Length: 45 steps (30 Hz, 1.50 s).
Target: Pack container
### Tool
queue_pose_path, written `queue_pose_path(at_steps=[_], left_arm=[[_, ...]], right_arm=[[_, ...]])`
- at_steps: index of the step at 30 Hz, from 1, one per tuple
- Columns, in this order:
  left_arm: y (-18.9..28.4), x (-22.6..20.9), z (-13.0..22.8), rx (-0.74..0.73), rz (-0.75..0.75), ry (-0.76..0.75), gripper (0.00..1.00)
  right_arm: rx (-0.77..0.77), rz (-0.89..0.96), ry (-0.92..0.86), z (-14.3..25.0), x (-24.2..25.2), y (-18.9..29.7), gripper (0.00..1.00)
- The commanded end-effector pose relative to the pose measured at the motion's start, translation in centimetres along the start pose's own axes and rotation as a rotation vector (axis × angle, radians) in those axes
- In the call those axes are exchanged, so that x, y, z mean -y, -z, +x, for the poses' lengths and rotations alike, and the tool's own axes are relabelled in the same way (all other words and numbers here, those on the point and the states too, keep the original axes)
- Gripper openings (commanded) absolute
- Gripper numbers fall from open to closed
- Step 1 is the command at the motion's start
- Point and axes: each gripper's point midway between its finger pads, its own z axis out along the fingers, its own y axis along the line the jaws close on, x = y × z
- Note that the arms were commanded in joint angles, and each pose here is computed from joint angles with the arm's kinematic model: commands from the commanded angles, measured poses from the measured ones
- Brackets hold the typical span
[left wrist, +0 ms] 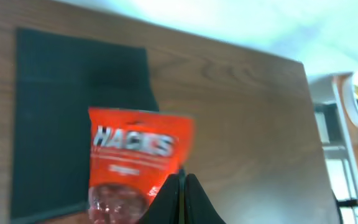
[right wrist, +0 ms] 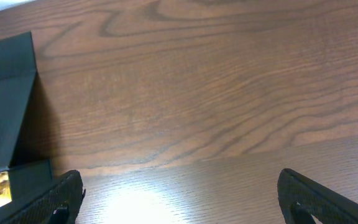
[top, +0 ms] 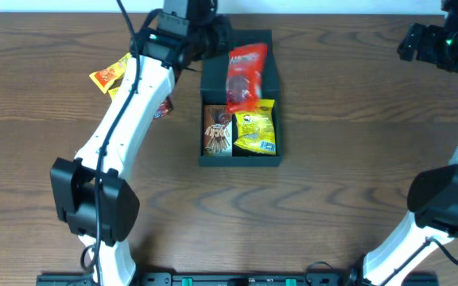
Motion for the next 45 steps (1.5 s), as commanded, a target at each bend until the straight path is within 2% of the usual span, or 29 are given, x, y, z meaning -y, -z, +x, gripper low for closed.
queue_pose_path(at_steps=[1,7,14,16,18,20,21,25,29,36,39,43,44,45], left_arm=[[1.4,2.8,0.5,-0.006,0.048,0.031,0.06],[0.8,2.9,2.0,-0.019,-0.021,-0.035,0.06],[1.0,0.8,3.6,-0.073,-0.121,-0.011,0.06],[1.4,-1.3,3.4,-0.050,-0.235,-0.007,0.06],[2.1,-3.2,2.7,-0.012,-0.332,-0.007,0.06],[3.0,-5.0,1.4,0.034,-0.403,-0.020,0.06],[3.5,-5.6,0.9,0.049,-0.419,-0.023,0.06],[5.8,-9.9,-1.7,0.097,-0.488,0.024,0.06],[8.3,-14.3,-3.4,0.124,-0.554,0.094,0.06],[12.6,-20.9,-4.4,0.142,-0.657,0.213,0.06],[13.6,-22.2,-4.5,0.148,-0.675,0.239,0.06],[14.2,-23.0,-4.4,0.129,-0.693,0.216,0.06],[14.3,-23.1,-4.4,0.125,-0.696,0.208,0.06],[14.3,-23.2,-4.3,0.120,-0.698,0.199,0.06]], right_arm=[[0.033,-0.003,-0.011,-0.5,-0.1,1.3,0.99],[0.032,-0.003,-0.011,-0.5,-0.1,1.3,0.99],[0.019,-0.010,-0.013,-0.2,-0.3,1.3,0.98],[0.003,-0.078,0.013,0.2,-1.6,1.3,0.66],[-0.006,-0.160,0.027,0.5,-3.5,1.3,0.28],[-0.020,-0.233,0.047,0.9,-5.7,1.1,0.05],[-0.029,-0.255,0.058,1.1,-6.6,0.8,0.02],[-0.095,-0.366,0.149,3.4,-12.7,-1.1,0.02],[-0.161,-0.400,0.282,6.7,-18.9,-3.0,0.02],[-0.268,-0.477,0.513,13.8,-29.4,-5.8,0.02],[-0.311,-0.462,0.541,16.2,-31.8,-7.6,0.02],[-0.386,-0.326,0.458,18.5,-31.8,-9.9,0.02],[-0.409,-0.306,0.424,19.0,-31.6,-9.9,0.04],[-0.436,-0.288,0.386,19.4,-31.4,-9.9,0.14]])
